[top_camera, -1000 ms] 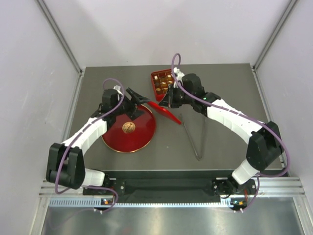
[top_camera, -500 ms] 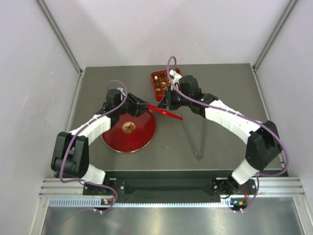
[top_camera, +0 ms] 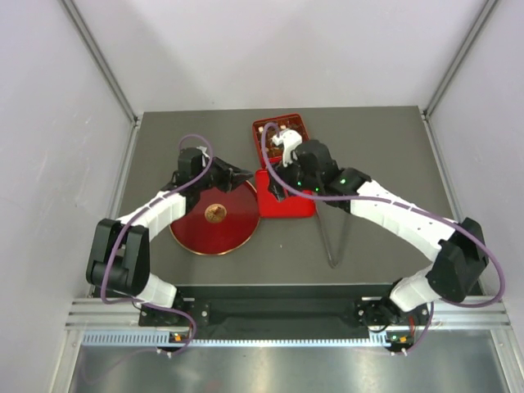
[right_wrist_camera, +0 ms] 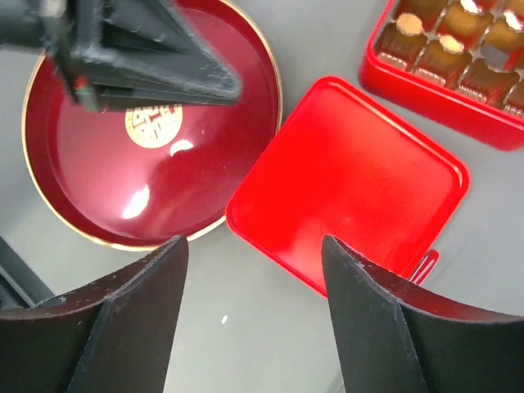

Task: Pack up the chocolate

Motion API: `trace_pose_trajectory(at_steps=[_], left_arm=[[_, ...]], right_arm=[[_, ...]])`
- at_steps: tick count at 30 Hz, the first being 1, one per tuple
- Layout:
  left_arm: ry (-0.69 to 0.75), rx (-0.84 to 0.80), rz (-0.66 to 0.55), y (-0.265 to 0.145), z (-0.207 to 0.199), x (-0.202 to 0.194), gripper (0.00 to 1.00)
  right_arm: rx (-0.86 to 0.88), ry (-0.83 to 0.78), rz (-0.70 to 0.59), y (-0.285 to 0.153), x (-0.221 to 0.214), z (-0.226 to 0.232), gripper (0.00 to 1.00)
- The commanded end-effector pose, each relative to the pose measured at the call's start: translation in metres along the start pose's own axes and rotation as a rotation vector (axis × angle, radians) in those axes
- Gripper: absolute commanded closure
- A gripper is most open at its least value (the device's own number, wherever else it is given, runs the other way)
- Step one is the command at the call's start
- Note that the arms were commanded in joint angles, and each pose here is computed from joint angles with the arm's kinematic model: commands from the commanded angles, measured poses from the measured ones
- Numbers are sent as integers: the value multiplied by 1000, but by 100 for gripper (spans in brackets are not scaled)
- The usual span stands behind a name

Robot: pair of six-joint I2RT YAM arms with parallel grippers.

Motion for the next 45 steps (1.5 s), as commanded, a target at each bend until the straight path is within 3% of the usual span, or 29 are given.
trace_pose_trajectory(at_steps=[1, 4, 5, 6, 9, 14, 18, 24, 35, 45], left_arm=[[39, -43, -8, -4, -13, 3, 87], [137, 49, -45, -10, -8, 8, 83], [243, 76, -61, -12, -4, 11, 81], [292, 142, -115, -14, -3, 21, 76], [436, 324, -131, -21, 18, 28, 70], [557, 416, -85, -10, 33, 15, 67], [646, 511, -15, 14, 44, -7, 64], [706, 635, 13, 35, 67, -17, 64], [723, 731, 77, 52, 98, -38, 66], [729, 747, -43, 27, 78, -26, 66]], right_arm=[[-85, -122, -33, -5, -8, 3, 34], [-146, -39, -7, 4, -20, -6, 41], [-171, -1, -7, 6, -19, -14, 43], [-168, 61, -7, 7, -20, -14, 44], [-170, 168, -22, 8, -14, -24, 46], [-167, 249, 23, 28, -24, -27, 55], [-208, 332, 18, 29, -30, -40, 57], [-224, 400, -88, 1, -20, -63, 59], [-236, 391, -100, -9, -31, -80, 59], [-289, 391, -44, 9, -44, -89, 60]])
Point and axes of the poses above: each gripper's point midway between its finger pads, its own y axis out along the fingers, its own z axis along the line the jaws close on, x = y × z, the point moved 3 cm from there along -y, back along the fingers, and after that the axes turned 11 degrees about y, right-handed, at the moved point
